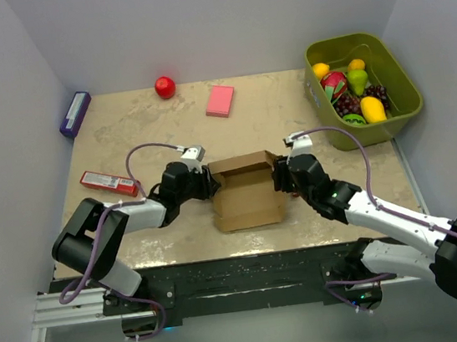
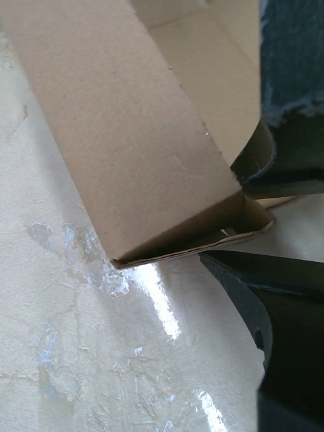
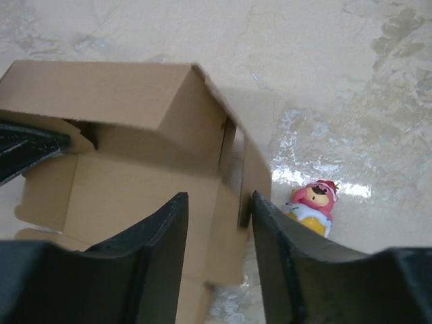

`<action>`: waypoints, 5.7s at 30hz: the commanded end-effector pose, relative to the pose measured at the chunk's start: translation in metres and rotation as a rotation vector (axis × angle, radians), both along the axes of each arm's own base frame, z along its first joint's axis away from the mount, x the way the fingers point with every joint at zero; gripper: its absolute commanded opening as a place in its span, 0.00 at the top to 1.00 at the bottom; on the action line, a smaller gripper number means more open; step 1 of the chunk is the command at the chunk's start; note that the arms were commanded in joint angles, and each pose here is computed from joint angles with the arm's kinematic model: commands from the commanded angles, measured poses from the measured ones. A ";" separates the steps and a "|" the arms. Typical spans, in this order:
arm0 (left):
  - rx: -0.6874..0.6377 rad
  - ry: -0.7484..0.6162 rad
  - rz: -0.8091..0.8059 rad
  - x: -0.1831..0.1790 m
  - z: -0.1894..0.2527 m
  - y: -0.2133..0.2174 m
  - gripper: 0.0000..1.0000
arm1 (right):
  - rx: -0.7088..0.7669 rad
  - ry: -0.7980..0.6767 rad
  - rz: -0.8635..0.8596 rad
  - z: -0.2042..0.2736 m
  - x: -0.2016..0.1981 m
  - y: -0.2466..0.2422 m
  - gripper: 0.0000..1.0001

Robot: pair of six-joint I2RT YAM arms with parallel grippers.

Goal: Fold the paper box

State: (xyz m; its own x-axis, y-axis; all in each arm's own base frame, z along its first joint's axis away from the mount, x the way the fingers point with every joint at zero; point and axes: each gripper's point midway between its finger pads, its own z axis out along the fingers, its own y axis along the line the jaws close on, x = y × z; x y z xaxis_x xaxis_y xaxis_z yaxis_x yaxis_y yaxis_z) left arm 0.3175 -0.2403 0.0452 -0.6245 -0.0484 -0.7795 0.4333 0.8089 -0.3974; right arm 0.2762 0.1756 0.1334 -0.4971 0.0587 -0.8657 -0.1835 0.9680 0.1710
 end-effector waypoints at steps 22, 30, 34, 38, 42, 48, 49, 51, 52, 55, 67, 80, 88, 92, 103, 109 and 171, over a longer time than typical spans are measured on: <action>0.155 -0.190 -0.002 -0.007 0.014 0.005 1.00 | 1.055 0.146 -0.103 0.047 0.001 0.084 0.24; 0.167 -0.211 -0.022 -0.010 0.014 0.004 1.00 | 1.037 0.137 -0.193 0.020 0.024 0.087 0.32; 0.169 -0.219 -0.034 -0.010 0.013 0.003 1.00 | 1.049 0.107 -0.242 0.013 0.037 0.086 0.38; 0.169 -0.220 -0.044 -0.011 0.012 0.001 1.00 | 1.047 0.095 -0.286 0.002 0.046 0.084 0.41; 0.179 -0.221 -0.053 -0.012 0.009 0.001 1.00 | 1.075 0.070 -0.305 -0.002 0.053 0.084 0.42; 0.196 -0.231 -0.075 -0.014 0.006 -0.001 1.00 | 1.081 0.027 -0.356 -0.006 0.066 0.079 0.48; 0.197 -0.232 -0.078 -0.015 0.006 -0.002 1.00 | 1.086 0.023 -0.362 -0.007 0.066 0.077 0.55; 0.195 -0.233 -0.078 -0.015 0.007 -0.002 1.00 | 1.093 0.024 -0.380 -0.011 0.067 0.075 0.64; 0.190 -0.233 -0.079 -0.015 0.007 -0.003 1.00 | 1.093 0.026 -0.383 -0.014 0.066 0.074 0.70; 0.164 -0.230 -0.087 -0.017 0.009 -0.006 1.00 | 1.084 0.036 -0.389 -0.021 0.066 0.074 0.80; 0.065 -0.238 -0.088 -0.025 0.028 -0.012 0.73 | 1.095 0.066 -0.419 -0.040 0.064 0.072 1.00; 0.033 -0.232 -0.024 -0.035 0.029 0.003 0.43 | 1.093 0.058 -0.414 -0.035 0.063 0.071 1.00; 0.006 -0.259 -0.025 -0.032 0.034 -0.002 0.50 | 1.092 0.053 -0.407 -0.032 0.063 0.071 1.00; -0.017 -0.261 -0.038 -0.025 0.036 -0.012 0.56 | 1.086 0.047 -0.404 -0.030 0.063 0.071 1.00; -0.048 -0.184 0.030 -0.018 0.032 -0.028 0.70 | 1.069 0.048 -0.412 -0.031 0.063 0.069 1.00; 0.024 -0.149 0.045 -0.014 0.018 -0.038 0.64 | 1.076 0.051 -0.406 -0.031 0.062 0.070 1.00; 0.390 -0.141 0.141 0.017 -0.008 -0.001 1.00 | 0.511 -0.107 -0.295 0.042 0.018 0.006 0.25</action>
